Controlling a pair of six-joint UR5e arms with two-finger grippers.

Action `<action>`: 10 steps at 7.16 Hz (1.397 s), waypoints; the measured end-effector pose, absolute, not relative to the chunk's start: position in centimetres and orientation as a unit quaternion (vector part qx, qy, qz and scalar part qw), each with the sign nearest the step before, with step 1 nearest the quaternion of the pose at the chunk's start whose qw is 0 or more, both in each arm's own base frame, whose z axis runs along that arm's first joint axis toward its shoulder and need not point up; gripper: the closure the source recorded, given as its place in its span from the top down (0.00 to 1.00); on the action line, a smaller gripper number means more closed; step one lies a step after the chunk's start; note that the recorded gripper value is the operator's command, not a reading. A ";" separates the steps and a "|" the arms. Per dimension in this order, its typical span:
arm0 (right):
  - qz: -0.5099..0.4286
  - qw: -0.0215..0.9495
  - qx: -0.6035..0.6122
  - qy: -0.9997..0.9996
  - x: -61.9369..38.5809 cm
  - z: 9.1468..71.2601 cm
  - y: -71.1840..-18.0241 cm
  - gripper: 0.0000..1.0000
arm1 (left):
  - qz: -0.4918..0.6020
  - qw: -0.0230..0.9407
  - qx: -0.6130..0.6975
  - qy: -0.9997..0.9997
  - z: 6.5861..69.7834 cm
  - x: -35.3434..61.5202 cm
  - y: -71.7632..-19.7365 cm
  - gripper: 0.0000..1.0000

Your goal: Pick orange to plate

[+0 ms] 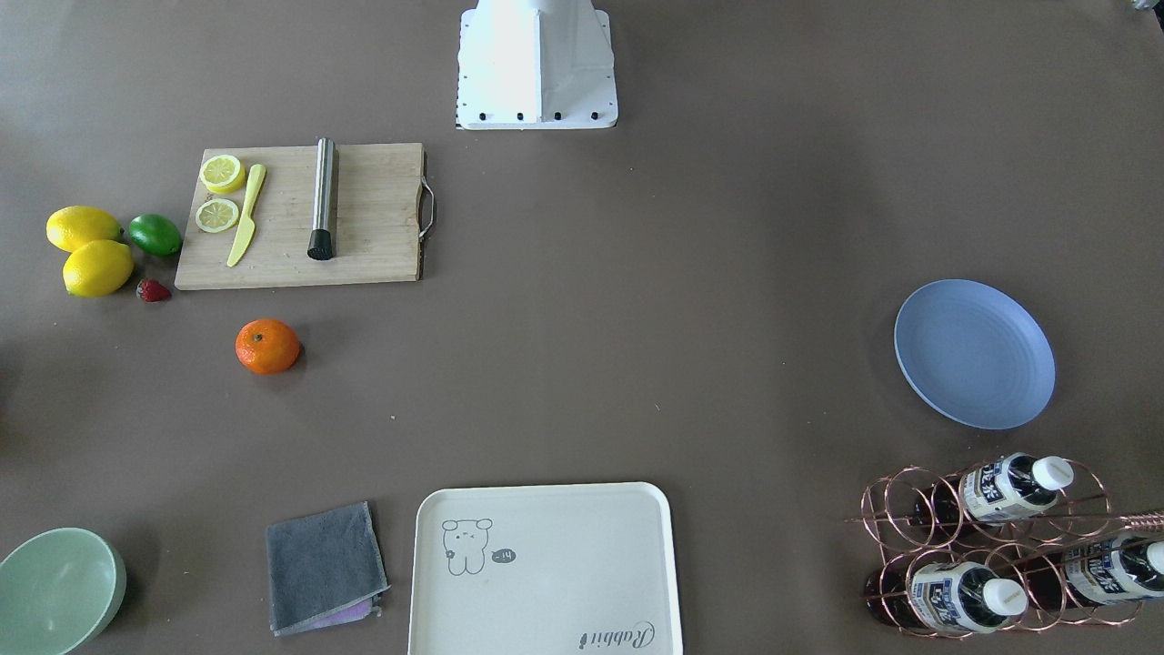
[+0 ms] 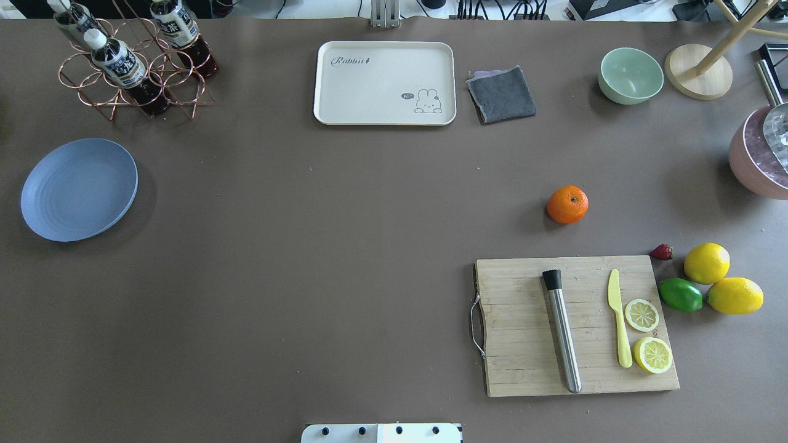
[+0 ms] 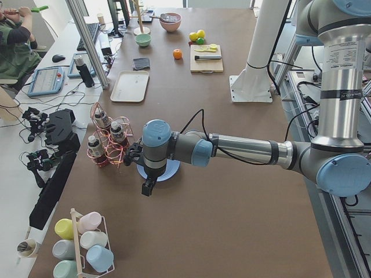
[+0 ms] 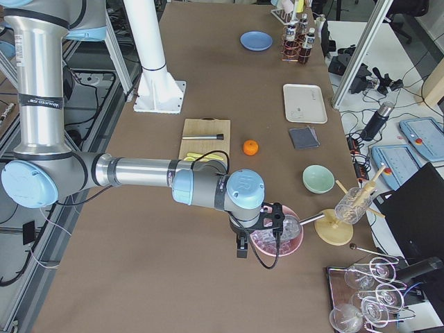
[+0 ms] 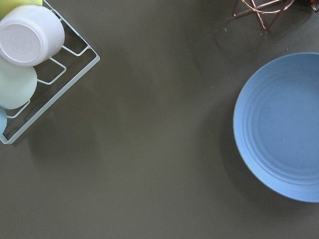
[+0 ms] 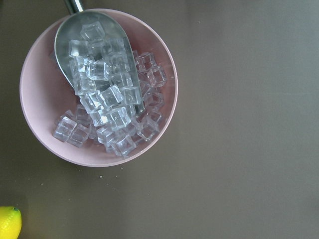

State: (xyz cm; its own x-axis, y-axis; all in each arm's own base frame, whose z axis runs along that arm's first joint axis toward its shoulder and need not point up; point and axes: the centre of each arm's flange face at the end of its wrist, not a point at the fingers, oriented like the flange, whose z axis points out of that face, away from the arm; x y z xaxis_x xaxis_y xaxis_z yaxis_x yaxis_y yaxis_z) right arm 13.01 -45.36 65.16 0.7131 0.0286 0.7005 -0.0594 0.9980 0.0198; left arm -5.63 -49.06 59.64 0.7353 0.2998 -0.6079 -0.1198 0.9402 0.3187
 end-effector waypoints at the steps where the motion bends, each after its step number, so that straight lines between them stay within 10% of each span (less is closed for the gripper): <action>1: 0.024 0.925 0.020 -0.378 13.0 65.2 -45.4 1.00 | 0.114 0.922 0.132 0.346 59.4 -5.6 -49.1 0.98; 10: 0.022 0.925 0.032 -0.377 13.1 63.7 -45.9 1.00 | 0.144 0.908 0.200 0.339 59.2 -5.0 -49.4 0.99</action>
State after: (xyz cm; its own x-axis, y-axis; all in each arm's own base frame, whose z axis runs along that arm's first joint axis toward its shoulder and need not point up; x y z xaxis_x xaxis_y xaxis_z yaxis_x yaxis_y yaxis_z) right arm 13.06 -45.88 63.74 0.7146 0.0159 0.6994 -0.0647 0.9970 0.0435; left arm -4.97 -49.40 59.23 0.7283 0.3975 -0.5582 -0.1265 0.8786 0.4605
